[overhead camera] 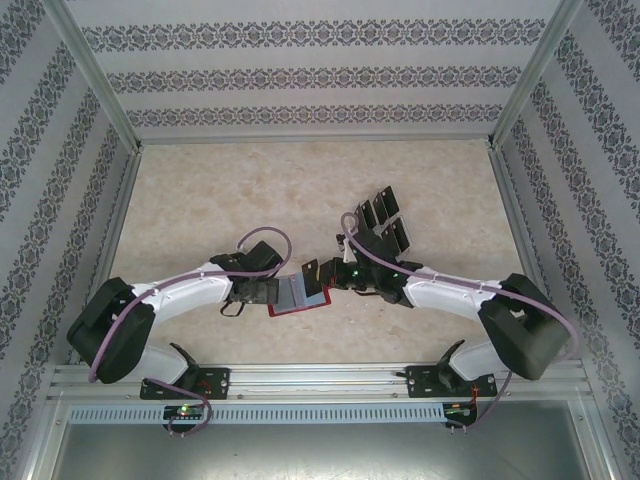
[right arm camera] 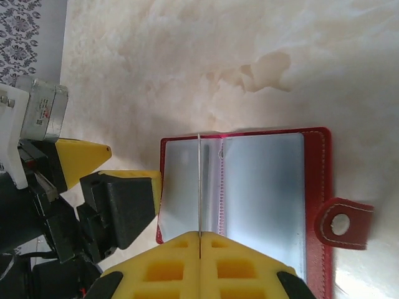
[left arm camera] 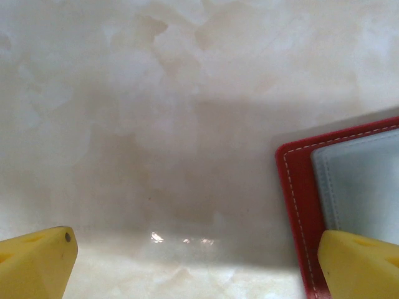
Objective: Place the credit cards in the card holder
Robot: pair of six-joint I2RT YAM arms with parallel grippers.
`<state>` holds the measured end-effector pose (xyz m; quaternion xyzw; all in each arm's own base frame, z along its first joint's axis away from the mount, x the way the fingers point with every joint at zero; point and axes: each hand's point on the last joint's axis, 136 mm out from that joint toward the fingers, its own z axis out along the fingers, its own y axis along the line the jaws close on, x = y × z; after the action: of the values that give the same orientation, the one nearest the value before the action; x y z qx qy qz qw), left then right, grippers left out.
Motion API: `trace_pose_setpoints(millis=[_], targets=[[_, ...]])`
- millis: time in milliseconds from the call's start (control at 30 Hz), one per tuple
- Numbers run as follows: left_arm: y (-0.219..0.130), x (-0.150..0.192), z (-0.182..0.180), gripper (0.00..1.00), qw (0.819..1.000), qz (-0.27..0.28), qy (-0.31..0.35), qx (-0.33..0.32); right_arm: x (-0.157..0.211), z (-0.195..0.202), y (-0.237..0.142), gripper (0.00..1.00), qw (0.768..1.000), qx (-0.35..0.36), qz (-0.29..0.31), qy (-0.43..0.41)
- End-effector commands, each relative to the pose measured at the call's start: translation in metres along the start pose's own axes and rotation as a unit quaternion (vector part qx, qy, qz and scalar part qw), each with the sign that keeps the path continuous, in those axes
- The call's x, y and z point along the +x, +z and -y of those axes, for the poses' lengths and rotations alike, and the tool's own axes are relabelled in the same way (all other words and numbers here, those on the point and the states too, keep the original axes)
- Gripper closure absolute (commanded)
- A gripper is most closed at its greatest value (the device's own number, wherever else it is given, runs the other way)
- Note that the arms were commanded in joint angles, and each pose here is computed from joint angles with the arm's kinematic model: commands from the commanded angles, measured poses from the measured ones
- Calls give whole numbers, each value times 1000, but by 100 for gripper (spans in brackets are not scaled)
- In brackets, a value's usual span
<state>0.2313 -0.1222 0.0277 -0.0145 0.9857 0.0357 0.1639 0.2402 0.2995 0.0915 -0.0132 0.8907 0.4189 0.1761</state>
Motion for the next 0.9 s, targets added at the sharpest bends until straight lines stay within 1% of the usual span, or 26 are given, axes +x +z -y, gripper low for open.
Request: trace_pose_setpoints(millis=[0,300,600,867], targets=[[-1,11,-8,0,1000,-10,10,-15,-5,-14,6,100,999,-41,18,-5],[3,15,-10,0,1000,-14,9,-18,5,-7,21,100,998,-59,13,-17],[1,14,-12,0,1000,-12,8,-22,13,-2,33,100,997,-74,3,-5],[-19,-3,-12,0,1000,18,4,-19,19,2,38,100,997,-73,-5,-2]])
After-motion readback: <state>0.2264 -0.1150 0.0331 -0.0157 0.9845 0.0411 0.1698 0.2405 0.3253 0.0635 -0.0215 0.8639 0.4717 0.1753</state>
